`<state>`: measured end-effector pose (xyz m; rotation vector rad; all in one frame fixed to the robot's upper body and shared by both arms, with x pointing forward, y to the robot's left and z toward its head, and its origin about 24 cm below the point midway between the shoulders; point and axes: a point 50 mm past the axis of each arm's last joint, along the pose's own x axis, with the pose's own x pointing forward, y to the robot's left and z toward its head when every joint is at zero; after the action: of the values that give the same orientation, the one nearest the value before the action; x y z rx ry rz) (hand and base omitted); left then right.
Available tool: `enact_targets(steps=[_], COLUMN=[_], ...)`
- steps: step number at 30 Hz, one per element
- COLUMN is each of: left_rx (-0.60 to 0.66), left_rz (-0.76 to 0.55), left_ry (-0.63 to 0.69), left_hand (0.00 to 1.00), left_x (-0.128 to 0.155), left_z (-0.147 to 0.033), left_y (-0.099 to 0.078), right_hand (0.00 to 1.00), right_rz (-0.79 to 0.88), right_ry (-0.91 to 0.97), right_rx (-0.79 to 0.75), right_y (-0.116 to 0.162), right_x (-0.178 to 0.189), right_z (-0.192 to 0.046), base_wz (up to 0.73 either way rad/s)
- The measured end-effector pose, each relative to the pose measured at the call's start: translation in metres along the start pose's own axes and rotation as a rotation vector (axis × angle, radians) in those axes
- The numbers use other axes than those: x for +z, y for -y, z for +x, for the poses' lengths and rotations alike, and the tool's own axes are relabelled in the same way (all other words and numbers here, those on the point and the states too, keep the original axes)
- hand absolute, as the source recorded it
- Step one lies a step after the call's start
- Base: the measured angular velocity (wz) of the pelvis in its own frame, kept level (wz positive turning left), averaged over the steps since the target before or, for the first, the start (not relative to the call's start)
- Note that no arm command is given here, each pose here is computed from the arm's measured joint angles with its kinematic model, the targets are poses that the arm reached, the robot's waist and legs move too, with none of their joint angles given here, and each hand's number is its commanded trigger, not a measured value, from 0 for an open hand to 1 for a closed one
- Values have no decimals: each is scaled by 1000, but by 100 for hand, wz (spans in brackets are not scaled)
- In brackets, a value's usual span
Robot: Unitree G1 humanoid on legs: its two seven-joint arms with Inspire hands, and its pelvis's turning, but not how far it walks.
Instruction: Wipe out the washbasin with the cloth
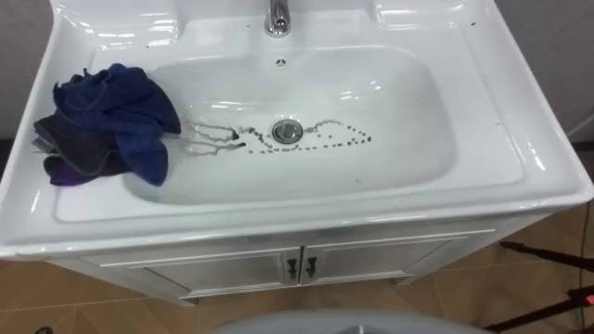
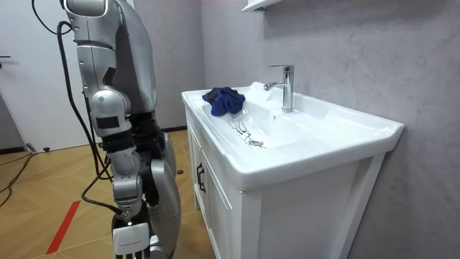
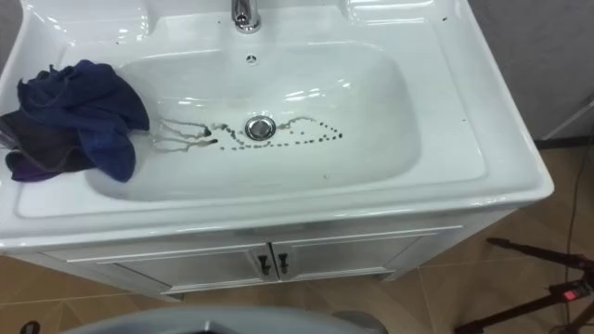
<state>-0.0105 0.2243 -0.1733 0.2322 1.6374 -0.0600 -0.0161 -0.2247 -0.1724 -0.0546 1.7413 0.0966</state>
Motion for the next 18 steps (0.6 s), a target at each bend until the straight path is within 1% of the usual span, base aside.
enact_targets(steps=[18], left_rx=[0], left_rz=[-3], left_ry=[5], left_hand=[0], left_x=[0], left_z=[0], left_y=[0], right_hand=[0], right_rz=[-6], right_ry=[29], right_rx=[-10], right_y=[1], right_x=[6], right_z=[-1], base_wz=[0])
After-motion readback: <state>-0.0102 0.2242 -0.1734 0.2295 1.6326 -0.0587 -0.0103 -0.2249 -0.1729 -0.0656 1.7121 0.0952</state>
